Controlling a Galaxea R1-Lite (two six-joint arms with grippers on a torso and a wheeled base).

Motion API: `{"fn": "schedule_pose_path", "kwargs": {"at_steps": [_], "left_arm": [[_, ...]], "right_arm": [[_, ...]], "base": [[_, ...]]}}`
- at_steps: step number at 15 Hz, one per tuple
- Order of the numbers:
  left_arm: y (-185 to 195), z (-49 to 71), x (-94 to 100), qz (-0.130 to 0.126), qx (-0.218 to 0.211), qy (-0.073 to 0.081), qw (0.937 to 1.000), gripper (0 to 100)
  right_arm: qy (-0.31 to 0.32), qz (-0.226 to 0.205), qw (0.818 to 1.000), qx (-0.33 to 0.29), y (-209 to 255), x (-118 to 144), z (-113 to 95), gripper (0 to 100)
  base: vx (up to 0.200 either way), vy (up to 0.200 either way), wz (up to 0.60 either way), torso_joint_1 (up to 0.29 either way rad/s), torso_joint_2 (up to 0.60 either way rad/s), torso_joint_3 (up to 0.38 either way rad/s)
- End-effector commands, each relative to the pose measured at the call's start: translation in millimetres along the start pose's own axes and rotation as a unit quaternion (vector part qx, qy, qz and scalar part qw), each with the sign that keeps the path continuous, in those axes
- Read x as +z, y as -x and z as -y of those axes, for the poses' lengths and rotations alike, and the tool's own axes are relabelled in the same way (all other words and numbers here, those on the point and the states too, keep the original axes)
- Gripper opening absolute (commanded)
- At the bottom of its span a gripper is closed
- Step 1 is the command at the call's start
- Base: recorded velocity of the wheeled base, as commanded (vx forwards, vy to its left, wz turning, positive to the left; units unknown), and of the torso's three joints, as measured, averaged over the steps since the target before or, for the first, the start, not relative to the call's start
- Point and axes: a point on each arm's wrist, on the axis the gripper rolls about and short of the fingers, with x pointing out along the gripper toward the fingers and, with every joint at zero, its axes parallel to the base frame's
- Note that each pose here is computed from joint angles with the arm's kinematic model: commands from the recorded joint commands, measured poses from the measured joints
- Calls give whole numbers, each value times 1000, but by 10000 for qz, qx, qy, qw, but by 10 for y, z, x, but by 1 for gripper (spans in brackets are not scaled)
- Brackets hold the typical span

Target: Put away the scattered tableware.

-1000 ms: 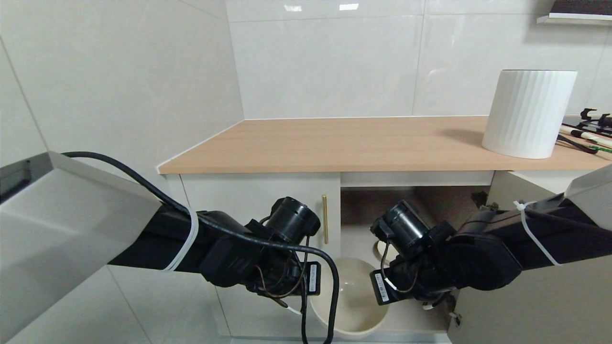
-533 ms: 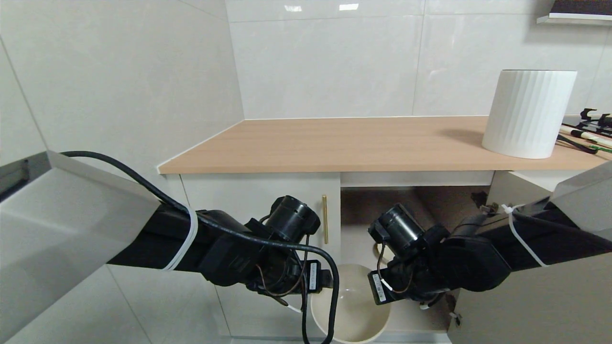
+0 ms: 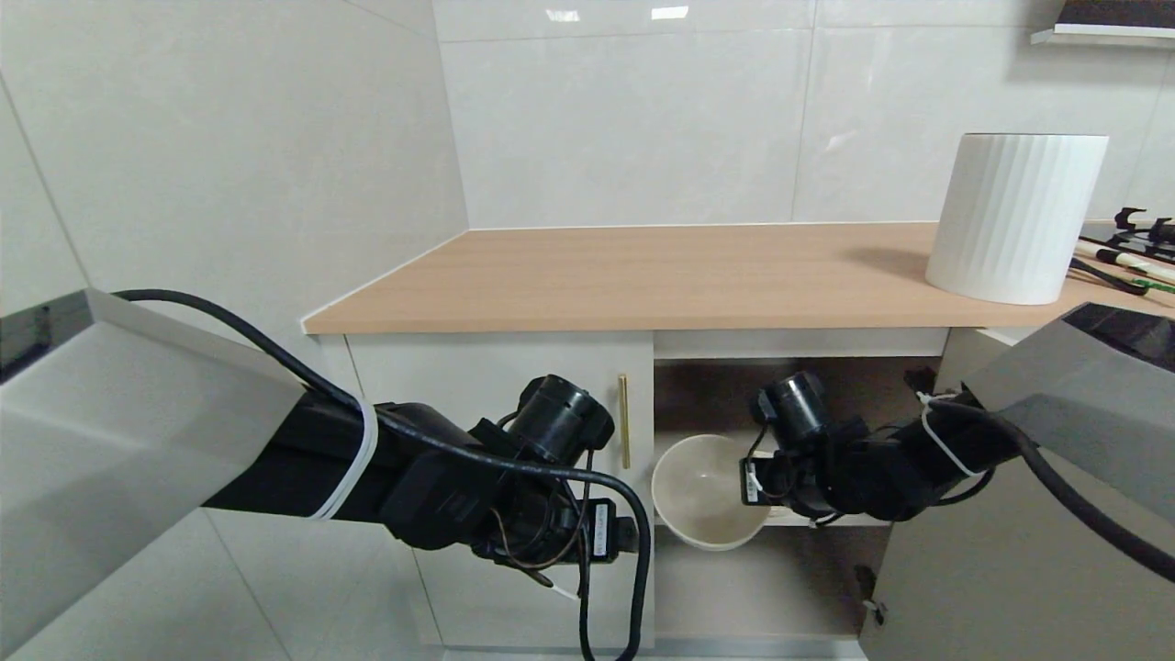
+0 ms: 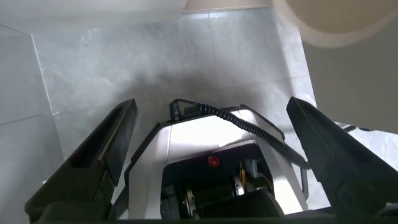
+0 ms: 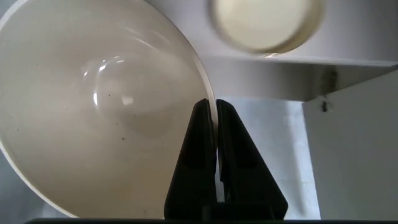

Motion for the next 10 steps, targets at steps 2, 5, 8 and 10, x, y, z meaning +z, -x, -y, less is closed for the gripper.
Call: {"fn": "schedule_pose_path", "kwargs": {"at_steps": [2,5,8,10], "left_arm": [[7,1,2,10,-3,3,10000,100],[1,0,1,4,1,3,10000,100],[7,1,2,10,-3,3,10000,100],[7,1,2,10,-3,3,10000,100]], "right_arm": [[-182,-77,9995,-252,-282,9,160,0],[-346,-76,9985,-426,-466,56,298,0],[-560,-7,9969,-561,-616,138,435,0],[-760,19,9949,-661,-749,188,557,0]], "base": [[0,0,0,0,0,0],[0,0,0,0,0,0],[0,0,0,0,0,0],[0,0,0,0,0,0]]}}
